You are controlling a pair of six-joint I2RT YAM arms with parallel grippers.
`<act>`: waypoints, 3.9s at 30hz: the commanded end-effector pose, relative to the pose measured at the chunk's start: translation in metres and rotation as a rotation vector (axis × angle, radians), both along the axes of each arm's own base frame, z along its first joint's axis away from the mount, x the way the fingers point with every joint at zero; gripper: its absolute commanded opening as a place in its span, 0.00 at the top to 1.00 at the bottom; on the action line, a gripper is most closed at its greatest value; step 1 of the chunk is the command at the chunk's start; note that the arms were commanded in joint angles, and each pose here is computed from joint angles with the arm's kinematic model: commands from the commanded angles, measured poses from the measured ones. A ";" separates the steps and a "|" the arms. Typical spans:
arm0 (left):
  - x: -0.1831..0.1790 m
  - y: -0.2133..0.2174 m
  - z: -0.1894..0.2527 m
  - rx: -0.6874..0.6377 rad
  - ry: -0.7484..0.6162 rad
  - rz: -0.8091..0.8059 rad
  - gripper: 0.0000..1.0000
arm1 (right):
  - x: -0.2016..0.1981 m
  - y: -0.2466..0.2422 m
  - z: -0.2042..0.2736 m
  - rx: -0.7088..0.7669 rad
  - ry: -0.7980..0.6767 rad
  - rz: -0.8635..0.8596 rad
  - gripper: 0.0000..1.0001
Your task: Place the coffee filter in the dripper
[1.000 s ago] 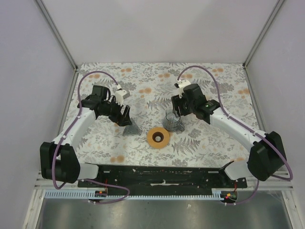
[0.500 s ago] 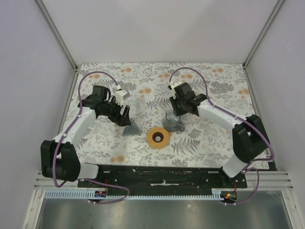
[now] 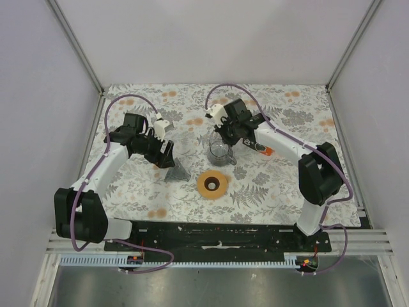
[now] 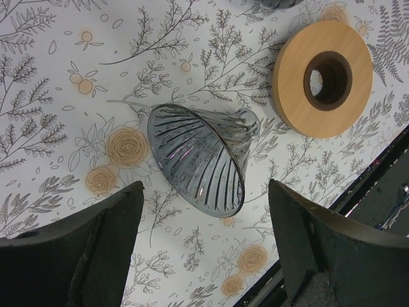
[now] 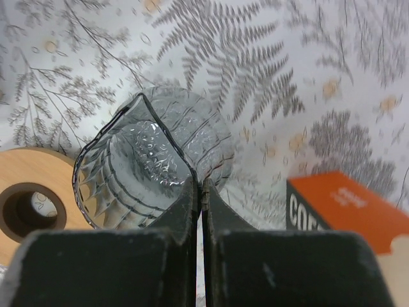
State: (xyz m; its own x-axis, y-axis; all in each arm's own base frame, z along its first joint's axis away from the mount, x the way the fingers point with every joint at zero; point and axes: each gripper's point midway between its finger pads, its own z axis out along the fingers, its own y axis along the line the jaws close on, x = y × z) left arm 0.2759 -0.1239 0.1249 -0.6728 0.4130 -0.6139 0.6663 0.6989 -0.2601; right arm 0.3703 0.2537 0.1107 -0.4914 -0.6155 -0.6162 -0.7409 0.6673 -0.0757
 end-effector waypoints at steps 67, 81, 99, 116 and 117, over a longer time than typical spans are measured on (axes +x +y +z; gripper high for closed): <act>0.020 0.004 0.027 0.024 -0.057 0.039 0.16 | -0.101 0.037 -0.065 -0.010 0.080 -0.080 0.25; 0.019 0.005 0.028 0.028 -0.060 0.041 0.16 | -0.127 0.047 -0.064 0.017 0.154 0.111 1.00; 0.022 0.017 0.025 0.076 -0.073 0.093 0.17 | -0.057 0.067 0.099 -0.056 -0.191 0.232 1.00; 0.026 0.032 0.021 0.111 -0.088 0.151 0.17 | 0.024 0.097 0.084 -0.186 -0.178 0.292 1.00; 0.026 0.032 0.020 0.110 -0.086 0.151 0.17 | 0.023 0.098 0.080 -0.184 -0.162 0.298 1.00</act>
